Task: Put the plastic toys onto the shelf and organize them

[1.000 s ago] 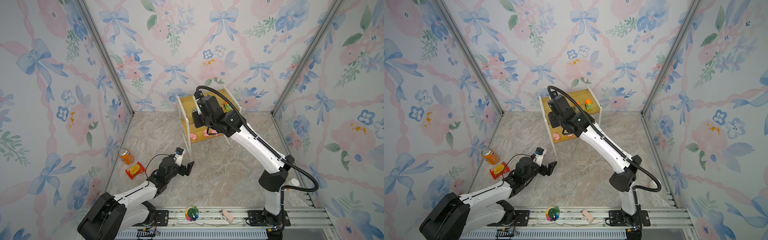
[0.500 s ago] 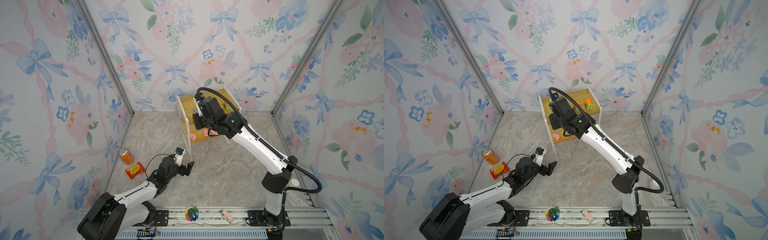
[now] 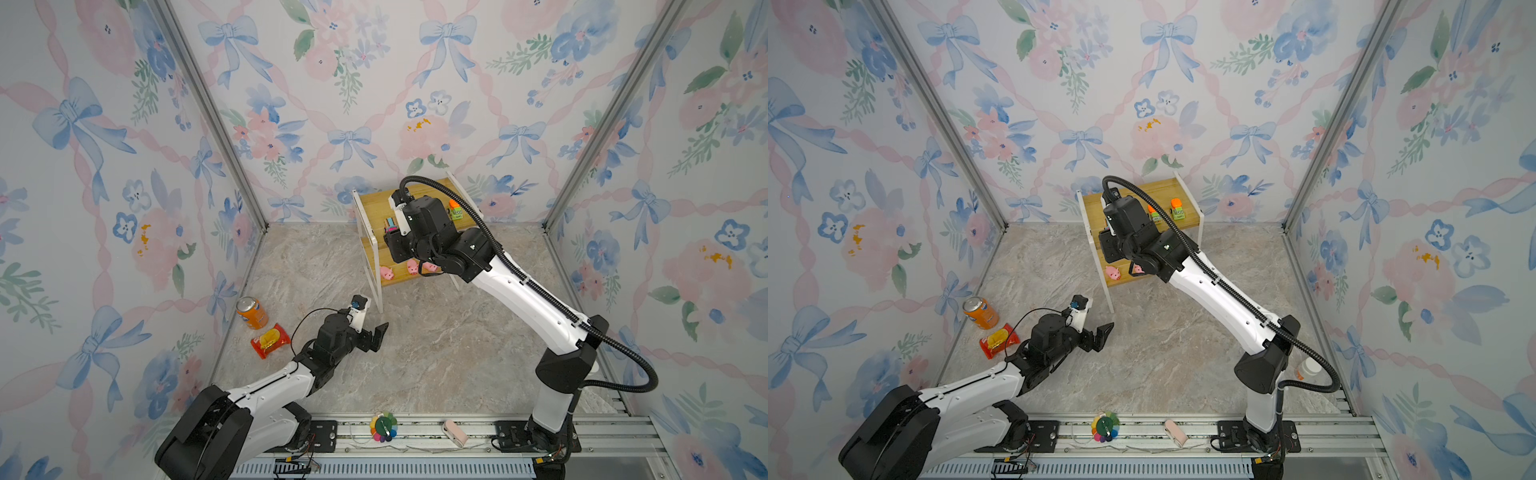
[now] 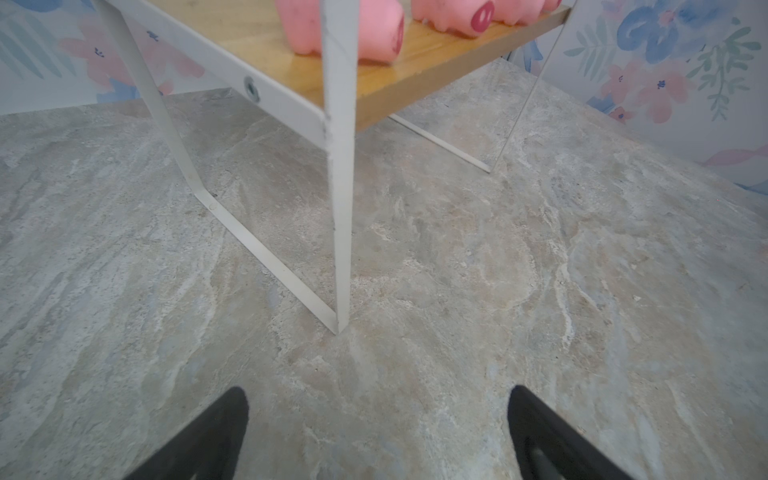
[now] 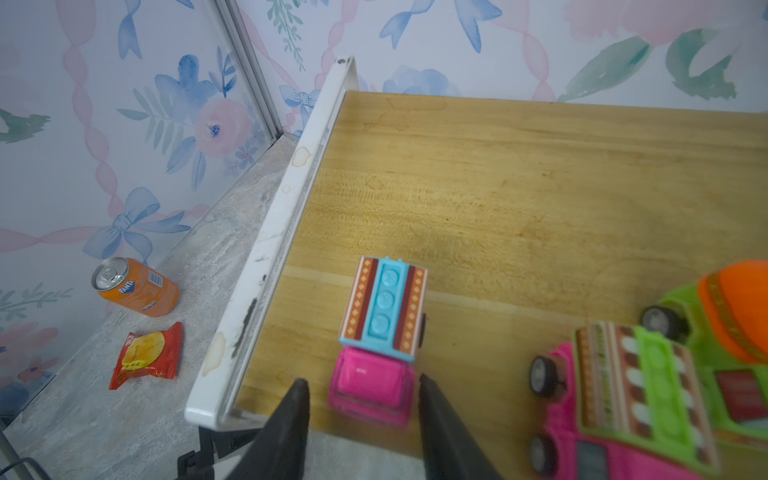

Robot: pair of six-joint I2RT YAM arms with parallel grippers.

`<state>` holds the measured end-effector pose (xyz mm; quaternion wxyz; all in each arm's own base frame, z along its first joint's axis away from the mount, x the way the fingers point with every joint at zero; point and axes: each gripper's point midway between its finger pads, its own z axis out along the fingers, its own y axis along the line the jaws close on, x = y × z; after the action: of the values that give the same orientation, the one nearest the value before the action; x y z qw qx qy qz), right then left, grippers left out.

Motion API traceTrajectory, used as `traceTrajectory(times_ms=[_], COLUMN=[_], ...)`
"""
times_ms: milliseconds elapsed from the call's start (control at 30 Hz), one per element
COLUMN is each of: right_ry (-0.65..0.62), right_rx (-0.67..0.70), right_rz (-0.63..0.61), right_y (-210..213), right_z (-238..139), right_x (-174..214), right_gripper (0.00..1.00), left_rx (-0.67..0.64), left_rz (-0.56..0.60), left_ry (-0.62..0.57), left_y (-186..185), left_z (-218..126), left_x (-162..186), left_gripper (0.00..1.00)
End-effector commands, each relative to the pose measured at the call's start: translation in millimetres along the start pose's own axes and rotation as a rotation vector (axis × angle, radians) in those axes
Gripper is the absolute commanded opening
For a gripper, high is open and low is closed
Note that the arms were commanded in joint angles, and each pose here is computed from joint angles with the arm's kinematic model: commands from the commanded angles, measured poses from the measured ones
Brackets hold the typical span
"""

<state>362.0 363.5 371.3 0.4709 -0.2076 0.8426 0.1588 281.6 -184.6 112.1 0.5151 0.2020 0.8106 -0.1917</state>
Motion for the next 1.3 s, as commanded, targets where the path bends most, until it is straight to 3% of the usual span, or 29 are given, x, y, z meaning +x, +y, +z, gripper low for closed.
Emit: traceTrajectory(times_ms=[0,300,433,567,700,800,867,1000,1267], right_ry=[-0.058,-0.103,-0.195,-0.177,-0.162,-0.18,-0.188,-0.199,-0.259], right_rx=[0.004,0.016,0.141,0.305,0.478,0.545,0.569,0.596,0.622], right_rz=[0.021,-0.015,-0.053,-0.021,0.073,0.098,0.131,0.186,0.154], right_y=[-10,-25,-67,-145,-232,-270,-287,-312,-327], right_z=[-24,-65,-103,-124,-138,-137,-134,-118,-91], right_x=[-16,-18,-15,26,98,151,182,236,278], right_gripper=[0.48,0.58,0.62,0.64,0.65,0.67,0.68,0.7,0.72], left_rx=[-0.005,0.001,-0.026,-0.104,-0.21,-0.31,-0.38,-0.48,-0.542], left_rz=[0.019,0.019,0.024,0.064,0.111,0.171,0.196,0.138,0.052], left_ry=[0.016,0.007,-0.006,-0.042,-0.101,-0.137,-0.155,-0.168,-0.157], left_y=[2,0,5,17,34,50,63,100,145], left_z=[-1,-1,-2,-4,-12,-21,-30,-43,-47], left_x=[6,2,-3,-17,-40,-57,-65,-59,-23], left_gripper=[0.98,0.98,0.98,0.98,0.98,0.98,0.98,0.98,0.98])
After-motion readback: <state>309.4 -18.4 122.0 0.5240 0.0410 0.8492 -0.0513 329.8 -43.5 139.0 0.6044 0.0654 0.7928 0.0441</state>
